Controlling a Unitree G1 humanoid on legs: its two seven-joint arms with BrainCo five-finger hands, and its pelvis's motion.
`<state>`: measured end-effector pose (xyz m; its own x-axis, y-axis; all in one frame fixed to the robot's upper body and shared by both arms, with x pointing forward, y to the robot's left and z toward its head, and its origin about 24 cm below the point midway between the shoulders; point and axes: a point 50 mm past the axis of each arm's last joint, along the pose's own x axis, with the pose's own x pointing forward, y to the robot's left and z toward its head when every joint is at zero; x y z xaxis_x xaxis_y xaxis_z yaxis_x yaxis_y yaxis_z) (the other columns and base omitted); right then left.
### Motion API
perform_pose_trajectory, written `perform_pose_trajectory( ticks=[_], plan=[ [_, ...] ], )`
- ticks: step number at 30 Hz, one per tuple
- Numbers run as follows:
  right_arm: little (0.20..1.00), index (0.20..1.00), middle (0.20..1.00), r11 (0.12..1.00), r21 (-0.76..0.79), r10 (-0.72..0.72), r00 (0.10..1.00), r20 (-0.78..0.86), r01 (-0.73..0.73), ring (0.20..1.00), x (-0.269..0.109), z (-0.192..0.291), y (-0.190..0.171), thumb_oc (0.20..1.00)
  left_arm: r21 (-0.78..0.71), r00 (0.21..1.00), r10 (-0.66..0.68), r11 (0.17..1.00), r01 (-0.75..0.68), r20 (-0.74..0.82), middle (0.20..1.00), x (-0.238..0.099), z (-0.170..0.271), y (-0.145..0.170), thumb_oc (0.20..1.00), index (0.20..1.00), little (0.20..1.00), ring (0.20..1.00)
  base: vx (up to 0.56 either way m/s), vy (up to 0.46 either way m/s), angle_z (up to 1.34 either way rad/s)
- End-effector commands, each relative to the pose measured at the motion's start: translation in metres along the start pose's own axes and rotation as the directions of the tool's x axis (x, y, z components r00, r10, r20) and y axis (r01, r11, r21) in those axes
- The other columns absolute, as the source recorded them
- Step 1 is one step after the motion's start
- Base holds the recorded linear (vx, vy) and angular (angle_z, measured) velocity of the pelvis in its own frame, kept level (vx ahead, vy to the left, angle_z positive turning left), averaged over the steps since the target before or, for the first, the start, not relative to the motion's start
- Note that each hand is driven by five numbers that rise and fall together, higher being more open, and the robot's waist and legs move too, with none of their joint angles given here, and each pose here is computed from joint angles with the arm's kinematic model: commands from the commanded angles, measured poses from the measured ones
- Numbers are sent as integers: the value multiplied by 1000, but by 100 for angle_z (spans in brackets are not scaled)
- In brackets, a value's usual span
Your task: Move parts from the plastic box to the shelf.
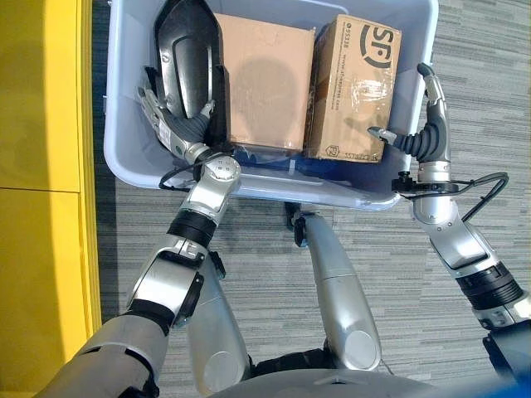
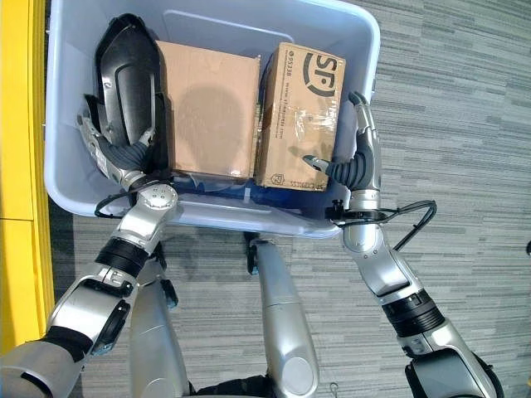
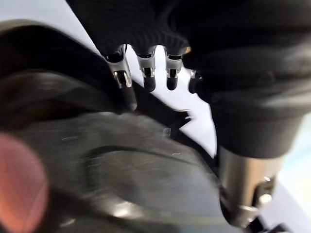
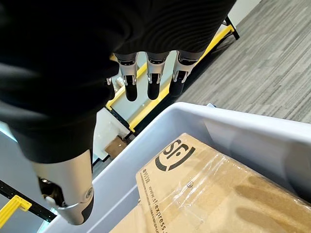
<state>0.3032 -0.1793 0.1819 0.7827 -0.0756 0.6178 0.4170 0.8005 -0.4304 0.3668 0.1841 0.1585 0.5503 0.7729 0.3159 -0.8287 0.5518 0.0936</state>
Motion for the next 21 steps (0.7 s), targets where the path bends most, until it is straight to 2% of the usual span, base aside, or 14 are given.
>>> perform_pose_trajectory(
  ticks=[1, 7, 14, 16, 21],
  plan=[
    [1000, 1000, 1000, 1000, 18, -15, 999, 41, 14, 1000, 5, 9, 0, 1000, -22, 998, 59, 998, -59, -7, 1000, 13, -1, 11, 1000, 1000, 1000, 1000, -70, -9, 3],
    [1000, 1000, 1000, 1000, -2, -10, 1000, 29, 10, 1000, 7, 7, 0, 1000, -37, 990, 54, 998, -59, -133, 1000, 12, -14, 10, 1000, 1000, 1000, 1000, -9, 0, 0],
    [1000, 1000, 1000, 1000, -15, -18, 1000, 14, 18, 1000, 9, 6, -3, 1000, -98, 968, -20, 995, -5, -248, 1000, 2, -30, 6, 1000, 1000, 1000, 1000, 12, 1, 0],
    [1000, 1000, 1000, 1000, -15, -20, 1000, 12, 20, 1000, 10, 6, -4, 1000, -117, 967, -44, 993, 15, -251, 1000, 1, -30, 5, 1000, 1000, 1000, 1000, 0, 0, 0],
    [1000, 1000, 1000, 999, -22, -31, 999, 13, 32, 1000, 12, 7, -9, 1000, -222, 960, -220, 958, 179, -174, 1000, -11, -18, -11, 1000, 1000, 1000, 1000, 0, 0, 0]
  ],
)
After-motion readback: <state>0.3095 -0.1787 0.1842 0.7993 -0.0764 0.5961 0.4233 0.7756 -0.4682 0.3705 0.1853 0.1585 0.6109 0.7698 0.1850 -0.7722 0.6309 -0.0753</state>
